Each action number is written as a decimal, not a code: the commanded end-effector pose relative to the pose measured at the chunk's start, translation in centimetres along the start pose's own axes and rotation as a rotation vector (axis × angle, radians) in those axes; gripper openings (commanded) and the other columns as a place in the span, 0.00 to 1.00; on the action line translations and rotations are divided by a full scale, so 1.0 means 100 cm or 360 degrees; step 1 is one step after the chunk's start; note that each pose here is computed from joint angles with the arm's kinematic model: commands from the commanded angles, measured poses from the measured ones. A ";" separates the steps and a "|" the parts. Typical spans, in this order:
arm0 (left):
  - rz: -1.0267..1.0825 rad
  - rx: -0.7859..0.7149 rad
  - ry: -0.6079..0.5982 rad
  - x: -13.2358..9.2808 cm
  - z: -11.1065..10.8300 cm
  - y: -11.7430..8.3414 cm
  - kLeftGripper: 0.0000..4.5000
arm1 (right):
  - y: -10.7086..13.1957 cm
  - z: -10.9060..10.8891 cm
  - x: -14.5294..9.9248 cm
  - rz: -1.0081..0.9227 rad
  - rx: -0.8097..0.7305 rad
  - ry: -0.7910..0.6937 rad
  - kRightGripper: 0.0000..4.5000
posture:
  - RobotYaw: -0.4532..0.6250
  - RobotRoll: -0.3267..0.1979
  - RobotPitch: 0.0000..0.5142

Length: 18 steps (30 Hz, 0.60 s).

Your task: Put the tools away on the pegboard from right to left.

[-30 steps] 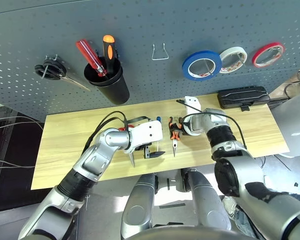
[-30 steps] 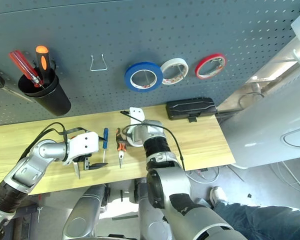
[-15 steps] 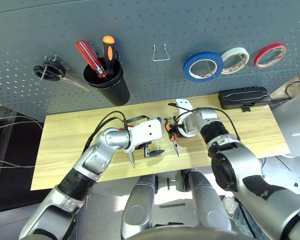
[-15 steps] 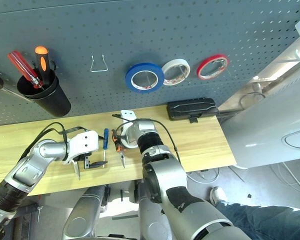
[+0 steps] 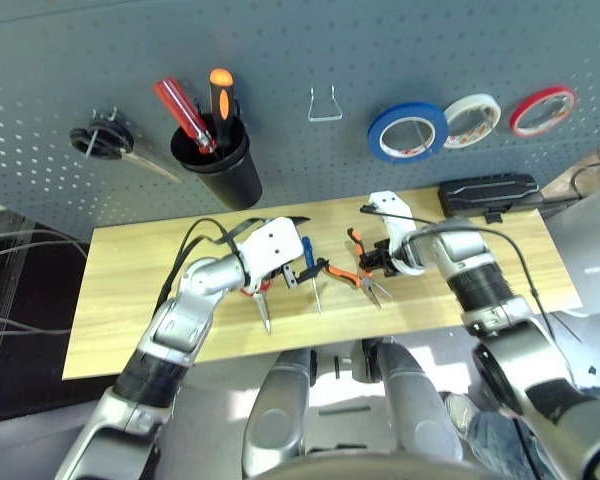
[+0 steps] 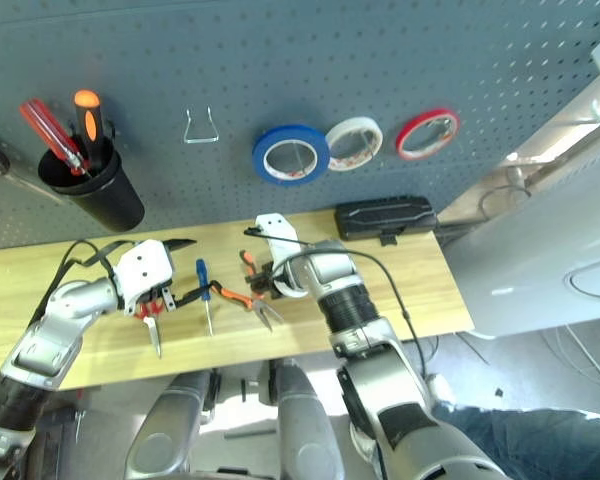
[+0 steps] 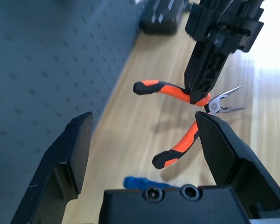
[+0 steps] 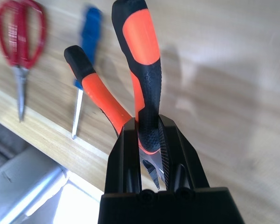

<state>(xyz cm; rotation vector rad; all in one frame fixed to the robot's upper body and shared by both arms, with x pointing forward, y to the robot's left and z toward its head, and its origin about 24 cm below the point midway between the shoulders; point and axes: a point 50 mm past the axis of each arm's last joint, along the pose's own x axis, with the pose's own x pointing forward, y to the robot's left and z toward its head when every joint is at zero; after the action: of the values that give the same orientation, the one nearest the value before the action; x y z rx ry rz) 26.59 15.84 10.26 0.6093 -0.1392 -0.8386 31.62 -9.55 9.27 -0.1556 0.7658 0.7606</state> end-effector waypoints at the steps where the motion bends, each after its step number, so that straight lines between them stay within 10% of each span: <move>1: 0.0051 -0.0037 0.0011 -0.010 -0.007 -0.003 1.00 | 0.004 -0.006 -0.002 0.0055 0.0059 -0.0005 0.09 | 0.47 0.62 0.52; 8: 0.0072 -0.0059 0.0030 -0.014 -0.013 -0.004 1.00 | -0.007 0.004 -0.007 -0.0033 0.0153 -0.0058 0.09 | 0.47 0.62 0.50; 18: 0.0048 -0.0039 -0.0003 -0.004 -0.010 -0.002 1.00 | -0.062 -0.043 -0.008 -0.0465 0.0635 0.0127 0.09 | 0.47 0.62 0.52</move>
<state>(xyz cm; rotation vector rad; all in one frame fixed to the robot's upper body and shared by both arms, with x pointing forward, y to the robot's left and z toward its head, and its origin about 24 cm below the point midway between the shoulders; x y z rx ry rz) 26.75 16.54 10.10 0.5870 -0.1611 -0.7950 33.12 -15.86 6.79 0.0432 0.9252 0.3455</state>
